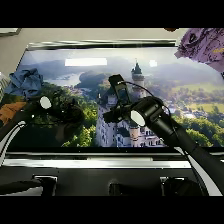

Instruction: Fold the clothes and pants, and hang the long-sleeved shirts on hangers.

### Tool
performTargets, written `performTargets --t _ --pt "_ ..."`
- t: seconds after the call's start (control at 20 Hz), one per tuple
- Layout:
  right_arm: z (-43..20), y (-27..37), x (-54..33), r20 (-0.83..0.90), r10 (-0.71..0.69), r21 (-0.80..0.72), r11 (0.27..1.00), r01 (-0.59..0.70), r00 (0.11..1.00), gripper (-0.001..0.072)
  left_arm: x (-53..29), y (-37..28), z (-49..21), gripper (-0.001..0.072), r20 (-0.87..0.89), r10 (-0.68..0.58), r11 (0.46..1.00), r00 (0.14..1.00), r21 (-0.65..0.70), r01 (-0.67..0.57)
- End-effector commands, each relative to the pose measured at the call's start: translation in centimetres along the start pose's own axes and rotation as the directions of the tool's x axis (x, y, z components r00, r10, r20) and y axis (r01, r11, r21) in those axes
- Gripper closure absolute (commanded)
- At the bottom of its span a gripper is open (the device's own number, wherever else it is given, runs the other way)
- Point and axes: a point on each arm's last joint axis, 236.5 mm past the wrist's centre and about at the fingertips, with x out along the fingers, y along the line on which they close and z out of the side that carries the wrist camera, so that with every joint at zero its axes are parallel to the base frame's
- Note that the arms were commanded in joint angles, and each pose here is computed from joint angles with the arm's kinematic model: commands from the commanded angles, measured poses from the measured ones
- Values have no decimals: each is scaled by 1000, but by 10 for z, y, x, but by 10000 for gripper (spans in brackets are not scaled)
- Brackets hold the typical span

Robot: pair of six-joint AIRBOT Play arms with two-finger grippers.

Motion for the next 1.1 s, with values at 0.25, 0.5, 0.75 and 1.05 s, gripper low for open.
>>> performTargets --t 0.25,0.5,0.75,1.05 --pt "-55 -123 -116 -153 -506 -136 862 489 849 674 -46 -251 -79 689 -80 -500 848 862 156 506" --pt "-86 -158 -170 -52 -591 90 800 593 805 521 -12 -321 -71 686 131 -578 816 805 81 573" --pt "-141 -171 -151 -112 -591 349 729 589 799 516 -5 -283 -39 -2 110 -534 844 839 14 535" --pt "-132 -128 -82 -99 -293 597 748 292 951 381 -91 -187 10 -2 159 -468 883 869 119 454"
